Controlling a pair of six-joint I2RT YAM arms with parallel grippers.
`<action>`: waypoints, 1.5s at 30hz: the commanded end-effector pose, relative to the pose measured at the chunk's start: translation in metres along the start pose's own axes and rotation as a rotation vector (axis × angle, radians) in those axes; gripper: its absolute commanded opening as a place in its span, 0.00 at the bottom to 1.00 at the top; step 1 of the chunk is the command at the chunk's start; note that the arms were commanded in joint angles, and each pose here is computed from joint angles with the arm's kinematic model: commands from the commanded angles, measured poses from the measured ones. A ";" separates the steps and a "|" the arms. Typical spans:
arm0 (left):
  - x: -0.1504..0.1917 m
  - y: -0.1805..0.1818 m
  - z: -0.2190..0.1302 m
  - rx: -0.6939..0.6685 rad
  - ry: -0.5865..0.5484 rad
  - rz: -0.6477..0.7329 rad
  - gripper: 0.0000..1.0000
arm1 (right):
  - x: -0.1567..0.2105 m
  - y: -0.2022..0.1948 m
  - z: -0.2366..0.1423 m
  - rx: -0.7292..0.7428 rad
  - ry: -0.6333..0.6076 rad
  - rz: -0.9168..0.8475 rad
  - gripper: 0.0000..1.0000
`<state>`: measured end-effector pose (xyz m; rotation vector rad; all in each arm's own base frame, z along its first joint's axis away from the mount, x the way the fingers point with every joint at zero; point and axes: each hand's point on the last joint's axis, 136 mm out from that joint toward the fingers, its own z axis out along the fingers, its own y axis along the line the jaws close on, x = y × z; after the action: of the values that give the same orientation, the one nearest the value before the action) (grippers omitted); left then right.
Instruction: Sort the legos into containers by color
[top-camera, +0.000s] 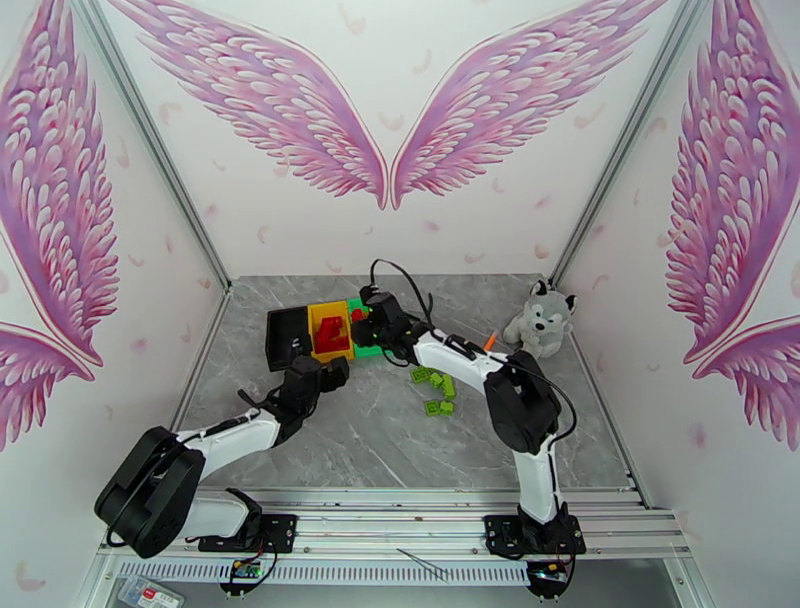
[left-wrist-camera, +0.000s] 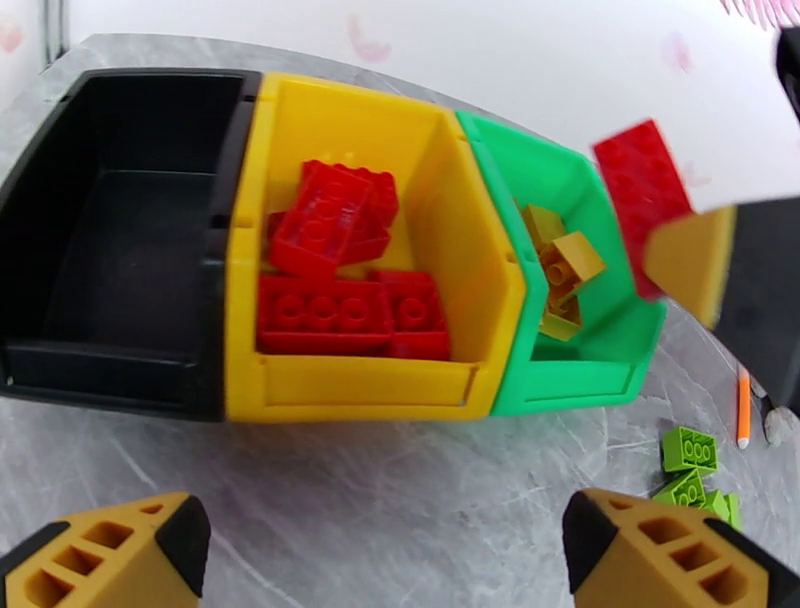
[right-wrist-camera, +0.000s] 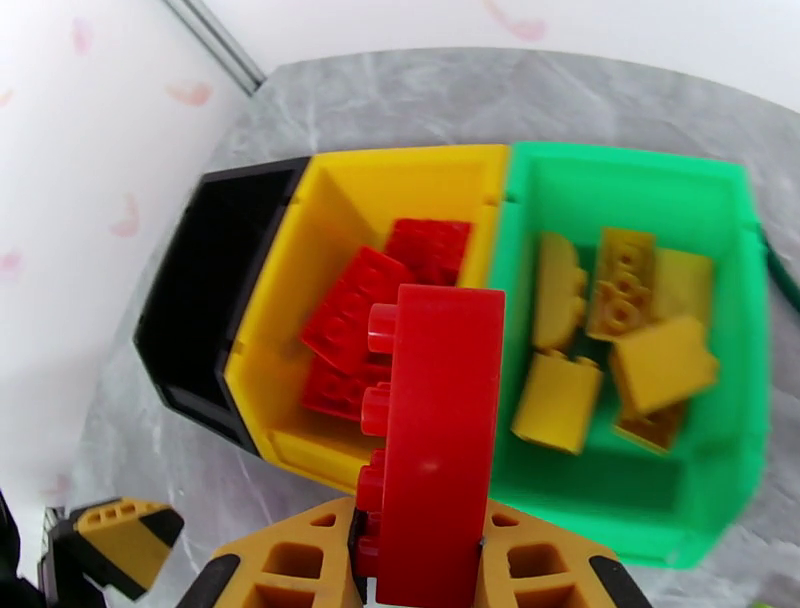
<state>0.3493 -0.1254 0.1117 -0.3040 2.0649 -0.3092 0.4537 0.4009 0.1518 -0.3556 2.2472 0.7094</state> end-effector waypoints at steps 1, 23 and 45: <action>0.001 0.030 -0.016 -0.098 -0.020 -0.025 0.99 | 0.000 0.017 0.019 -0.075 0.046 -0.006 0.29; 0.012 0.007 -0.029 -0.015 0.074 0.062 0.95 | -0.015 -0.004 -0.026 0.012 -0.055 0.023 0.64; 0.117 -0.180 0.015 0.520 0.325 0.556 0.74 | 0.098 -0.166 -0.206 0.416 -0.094 0.263 0.75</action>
<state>0.3218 -0.3122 0.0715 0.5093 2.2390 -0.5101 0.3486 0.1492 0.1221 0.1398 2.3421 0.3380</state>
